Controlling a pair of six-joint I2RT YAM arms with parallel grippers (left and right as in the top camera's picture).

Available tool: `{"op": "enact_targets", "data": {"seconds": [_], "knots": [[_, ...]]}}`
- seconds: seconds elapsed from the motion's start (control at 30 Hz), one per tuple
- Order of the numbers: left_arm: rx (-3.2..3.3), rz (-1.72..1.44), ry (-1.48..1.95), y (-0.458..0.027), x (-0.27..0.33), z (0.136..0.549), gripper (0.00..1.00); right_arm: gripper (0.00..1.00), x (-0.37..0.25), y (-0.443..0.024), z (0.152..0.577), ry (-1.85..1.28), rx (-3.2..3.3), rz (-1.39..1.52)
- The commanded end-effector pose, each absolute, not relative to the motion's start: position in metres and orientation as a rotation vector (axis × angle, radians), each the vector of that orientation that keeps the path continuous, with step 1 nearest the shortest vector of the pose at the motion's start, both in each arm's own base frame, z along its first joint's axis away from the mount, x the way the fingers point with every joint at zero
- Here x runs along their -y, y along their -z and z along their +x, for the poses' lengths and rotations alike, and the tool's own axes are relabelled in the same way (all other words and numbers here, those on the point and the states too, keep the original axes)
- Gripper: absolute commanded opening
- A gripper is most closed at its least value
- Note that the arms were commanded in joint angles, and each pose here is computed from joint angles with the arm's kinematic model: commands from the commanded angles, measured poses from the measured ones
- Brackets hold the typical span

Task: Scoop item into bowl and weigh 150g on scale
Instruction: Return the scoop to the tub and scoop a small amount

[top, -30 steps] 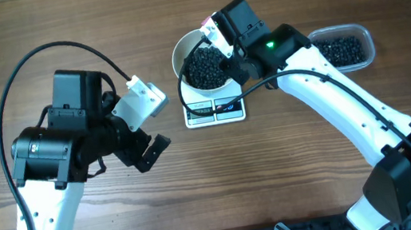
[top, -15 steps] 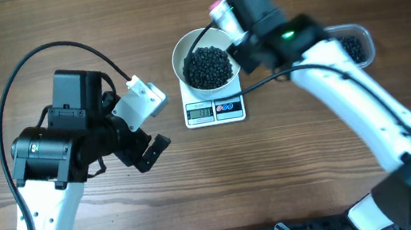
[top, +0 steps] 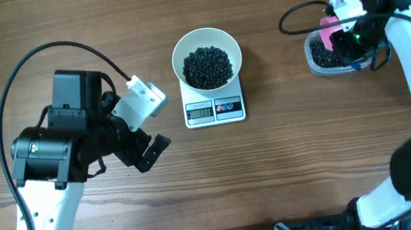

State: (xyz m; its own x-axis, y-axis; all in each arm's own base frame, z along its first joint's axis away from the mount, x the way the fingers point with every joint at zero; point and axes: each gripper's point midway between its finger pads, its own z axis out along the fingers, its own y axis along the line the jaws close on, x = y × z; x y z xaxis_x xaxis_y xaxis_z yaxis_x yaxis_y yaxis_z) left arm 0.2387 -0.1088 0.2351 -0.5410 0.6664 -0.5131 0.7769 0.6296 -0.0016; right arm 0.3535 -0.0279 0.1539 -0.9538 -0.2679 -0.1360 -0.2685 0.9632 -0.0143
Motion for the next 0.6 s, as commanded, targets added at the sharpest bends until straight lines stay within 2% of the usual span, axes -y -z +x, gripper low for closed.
{"op": "enact_targets", "data": {"seconds": [0.0, 0.13, 0.23, 0.33, 0.47, 0.57], "knots": [[-2.366, 1.139, 0.306, -0.239, 0.108, 0.241, 1.0, 0.04, 0.041, -0.128, 0.356, -0.042, -3.038, -0.437], [-2.366, 1.139, 0.306, -0.239, 0.108, 0.241, 1.0, 0.04, 0.06, -0.095, 0.356, 0.076, -3.152, -0.428], [-2.366, 1.139, 0.306, -0.239, 0.108, 0.241, 1.0, 0.04, 0.081, -0.082, 0.361, 0.27, -3.189, -0.306], [-2.366, 1.139, 0.306, -0.239, 0.108, 0.241, 1.0, 0.04, 0.078, -0.078, 0.362, 0.286, -3.199, -0.342], [-2.366, 1.139, 0.306, -0.239, 0.108, 0.241, 1.0, 0.04, 0.031, -0.075, 0.362, -0.002, -3.158, -0.588], [-2.366, 1.139, 0.306, -0.239, 0.108, 0.241, 1.0, 0.04, 0.011, -0.075, 0.36, -0.1, -3.145, -0.626]]}}
